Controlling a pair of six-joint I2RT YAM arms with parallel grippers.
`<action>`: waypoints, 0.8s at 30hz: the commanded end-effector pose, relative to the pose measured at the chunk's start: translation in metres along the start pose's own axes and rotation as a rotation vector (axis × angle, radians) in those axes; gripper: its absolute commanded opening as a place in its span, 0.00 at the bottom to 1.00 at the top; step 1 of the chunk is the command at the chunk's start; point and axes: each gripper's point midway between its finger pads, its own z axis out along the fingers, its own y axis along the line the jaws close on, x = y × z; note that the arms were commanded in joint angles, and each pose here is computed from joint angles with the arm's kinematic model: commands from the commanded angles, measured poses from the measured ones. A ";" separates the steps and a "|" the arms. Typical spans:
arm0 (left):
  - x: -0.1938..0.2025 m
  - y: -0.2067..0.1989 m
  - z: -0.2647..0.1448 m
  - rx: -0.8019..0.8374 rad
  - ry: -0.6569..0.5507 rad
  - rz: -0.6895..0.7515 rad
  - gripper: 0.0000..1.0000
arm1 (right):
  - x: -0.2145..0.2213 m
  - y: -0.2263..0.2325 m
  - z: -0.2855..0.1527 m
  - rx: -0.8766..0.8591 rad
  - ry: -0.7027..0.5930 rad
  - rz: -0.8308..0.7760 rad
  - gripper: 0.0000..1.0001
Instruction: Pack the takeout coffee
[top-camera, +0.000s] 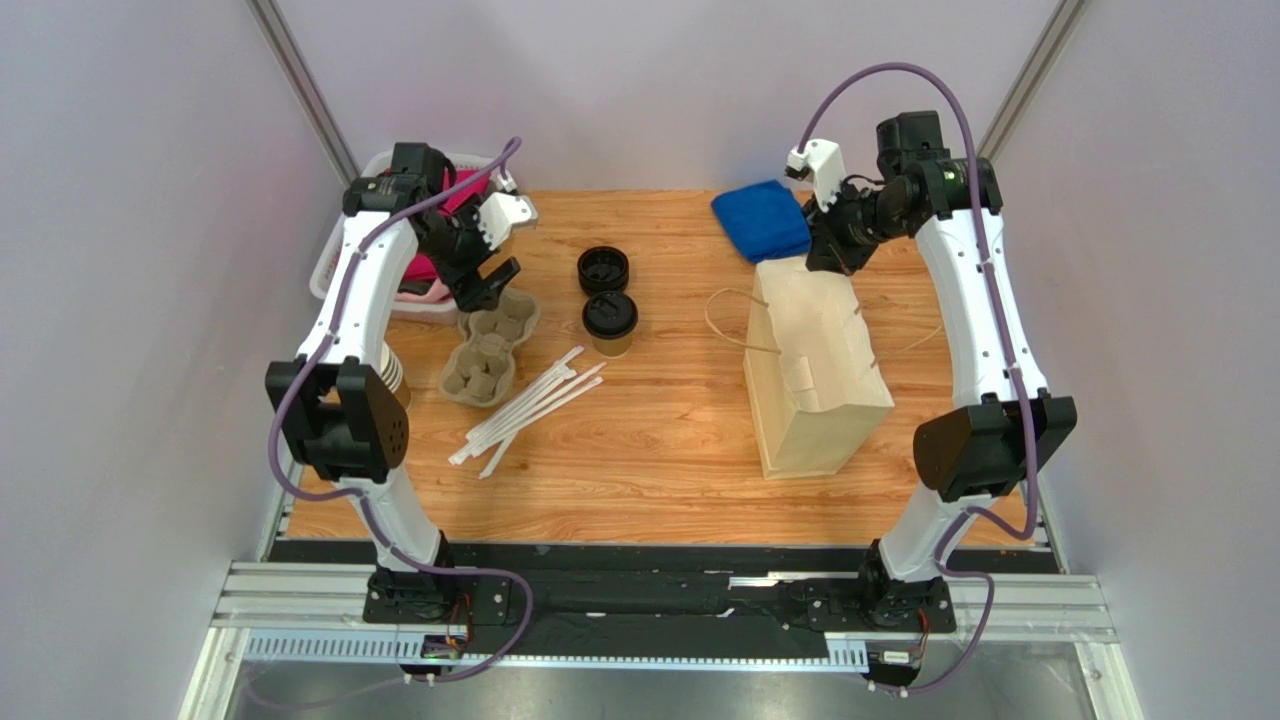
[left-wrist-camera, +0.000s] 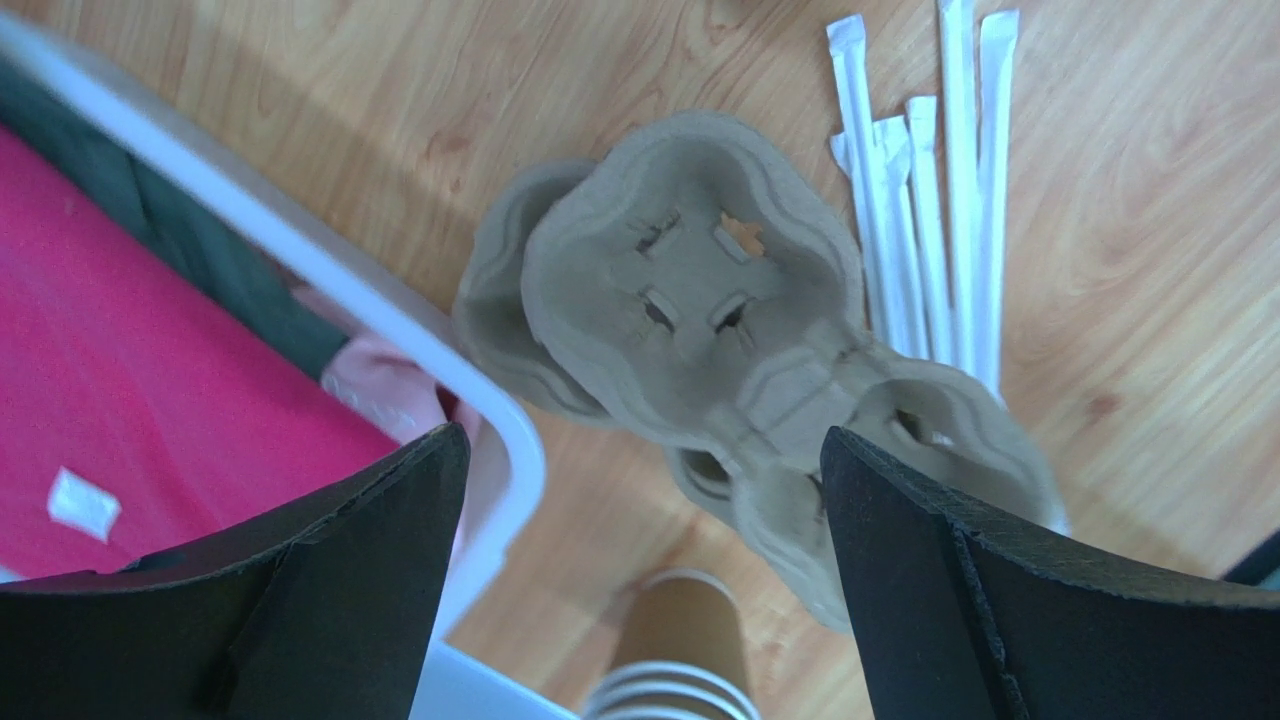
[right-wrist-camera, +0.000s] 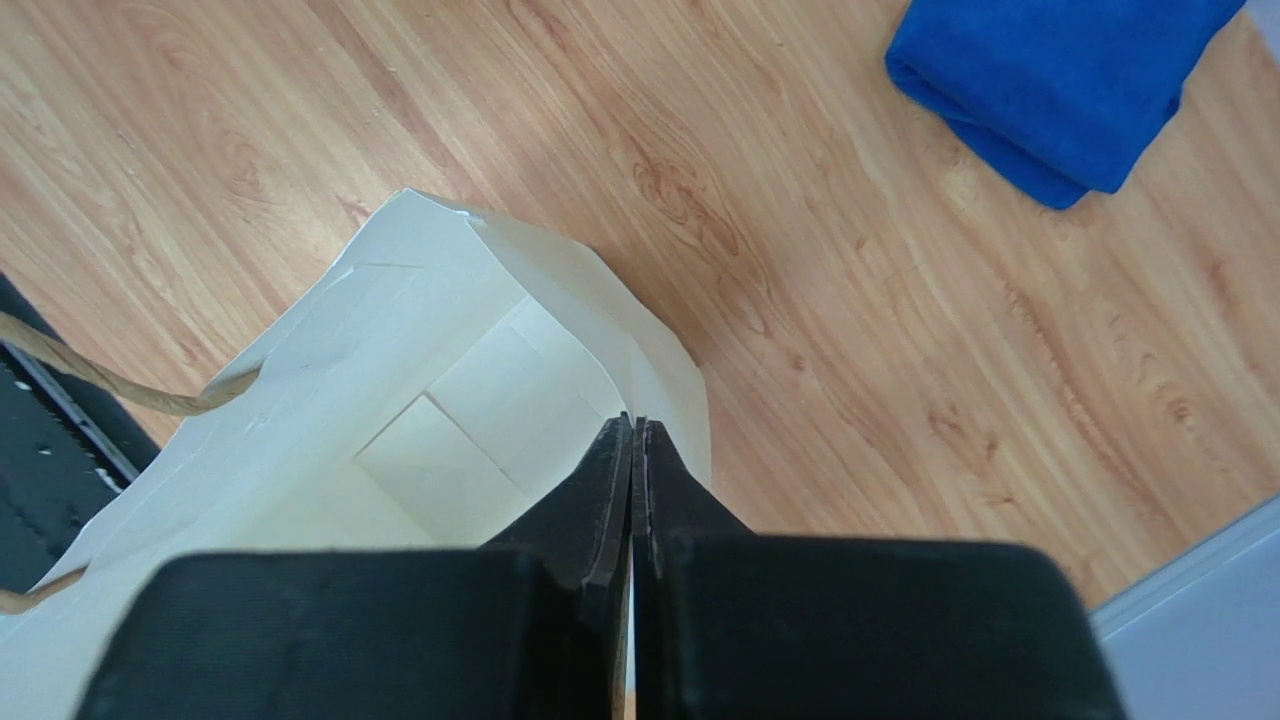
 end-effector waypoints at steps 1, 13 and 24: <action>-0.022 0.010 0.011 0.073 -0.106 0.251 0.94 | 0.002 0.024 -0.007 -0.068 0.030 0.212 0.00; -0.011 0.030 0.060 0.180 -0.100 0.459 0.84 | 0.001 0.024 -0.007 -0.050 0.049 0.421 0.00; 0.001 0.032 0.083 0.217 -0.086 0.501 0.64 | -0.004 0.028 -0.005 -0.084 0.045 0.478 0.00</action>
